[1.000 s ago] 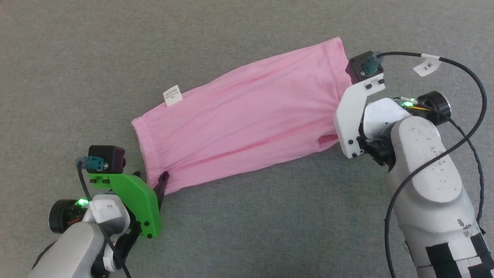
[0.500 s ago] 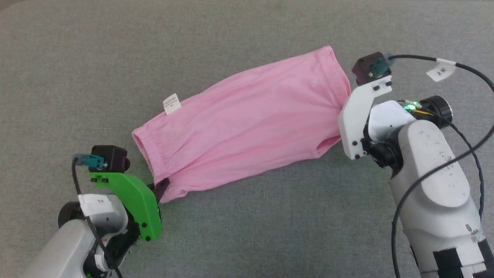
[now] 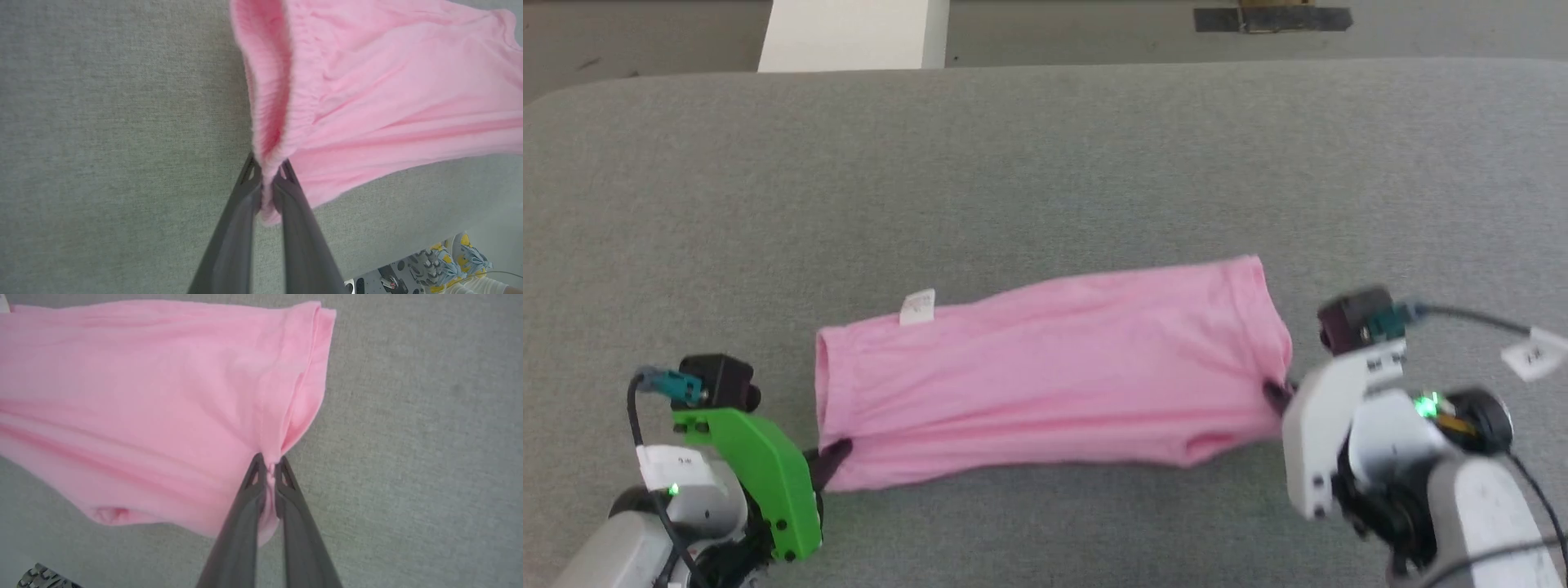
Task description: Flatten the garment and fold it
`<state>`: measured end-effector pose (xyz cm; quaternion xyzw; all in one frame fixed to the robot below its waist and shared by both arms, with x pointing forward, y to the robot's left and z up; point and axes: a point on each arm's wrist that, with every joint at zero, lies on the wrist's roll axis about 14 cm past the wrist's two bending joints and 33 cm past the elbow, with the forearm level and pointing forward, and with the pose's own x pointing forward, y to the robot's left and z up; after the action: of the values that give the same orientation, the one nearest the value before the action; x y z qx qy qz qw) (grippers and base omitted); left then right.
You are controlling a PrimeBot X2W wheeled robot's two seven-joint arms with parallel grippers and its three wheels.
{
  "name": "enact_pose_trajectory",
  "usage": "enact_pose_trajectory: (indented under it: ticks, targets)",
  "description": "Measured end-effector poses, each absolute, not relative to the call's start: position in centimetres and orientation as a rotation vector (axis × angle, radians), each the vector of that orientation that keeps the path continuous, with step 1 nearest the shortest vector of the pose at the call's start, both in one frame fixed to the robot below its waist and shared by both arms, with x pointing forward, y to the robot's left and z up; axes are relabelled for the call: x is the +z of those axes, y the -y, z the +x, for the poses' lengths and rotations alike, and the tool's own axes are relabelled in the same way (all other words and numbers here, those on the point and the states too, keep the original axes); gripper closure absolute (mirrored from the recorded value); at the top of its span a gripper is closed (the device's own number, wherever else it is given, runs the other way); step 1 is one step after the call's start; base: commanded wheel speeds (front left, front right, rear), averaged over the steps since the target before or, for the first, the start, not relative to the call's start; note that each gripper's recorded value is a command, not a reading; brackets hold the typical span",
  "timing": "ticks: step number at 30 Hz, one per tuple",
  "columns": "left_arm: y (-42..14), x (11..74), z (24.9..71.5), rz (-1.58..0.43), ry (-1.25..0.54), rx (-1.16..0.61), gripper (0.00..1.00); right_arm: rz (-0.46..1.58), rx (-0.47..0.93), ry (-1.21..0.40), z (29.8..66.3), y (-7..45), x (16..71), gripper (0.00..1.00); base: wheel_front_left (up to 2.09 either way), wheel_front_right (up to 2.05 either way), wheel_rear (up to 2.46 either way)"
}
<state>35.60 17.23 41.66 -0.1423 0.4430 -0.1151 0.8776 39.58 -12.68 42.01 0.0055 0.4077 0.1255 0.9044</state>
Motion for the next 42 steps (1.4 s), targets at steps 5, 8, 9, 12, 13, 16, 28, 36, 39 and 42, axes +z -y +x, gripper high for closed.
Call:
enact_pose_trajectory:
  ticks: [5,8,9,12,13,16,28,36,39,42]
  targets:
    - [-17.3,40.2,34.5,-0.313,-0.982,-0.226,1.0,0.071,0.242,-0.933,35.1,13.3,40.1,1.0,0.0,0.0,0.0]
    - [-17.3,39.5,34.1,-0.339,-1.003,-0.212,0.0,0.12,0.243,-0.946,34.2,13.3,39.6,0.0,0.0,0.0,0.0]
    - [-17.4,39.4,34.1,-0.343,-1.002,-0.205,0.0,0.131,0.238,-0.935,34.3,13.5,39.6,0.0,0.0,0.0,0.0]
    - [-17.8,39.9,34.3,-0.351,-0.972,-0.185,0.0,0.183,0.217,-0.888,34.7,14.1,40.2,0.0,0.0,0.0,0.0]
    - [-17.9,40.2,34.4,-0.352,-0.959,-0.182,0.0,0.182,0.207,-0.869,34.9,14.5,40.6,0.0,0.0,0.0,0.0]
    - [-18.8,42.1,35.3,-0.364,-0.867,-0.152,0.0,0.194,0.177,-0.805,35.7,15.5,42.0,0.0,0.0,0.0,0.0]
    - [-25.4,52.2,41.2,-0.142,-0.103,0.026,0.0,0.091,0.15,-0.834,38.0,16.1,41.5,0.0,0.0,0.0,0.0]
    - [-25.4,53.2,41.1,-0.041,0.086,0.051,0.0,0.012,0.2,-0.953,38.4,14.3,38.3,0.0,0.0,0.0,0.0]
    - [-25.0,54.3,41.3,-0.037,0.141,0.053,0.0,-0.008,0.212,-0.99,38.3,13.9,37.3,0.0,0.0,0.0,0.0]
    - [-24.8,54.4,41.2,-0.026,0.157,0.051,0.0,-0.016,0.224,-1.004,38.6,13.5,37.0,0.56,0.0,0.0,0.0]
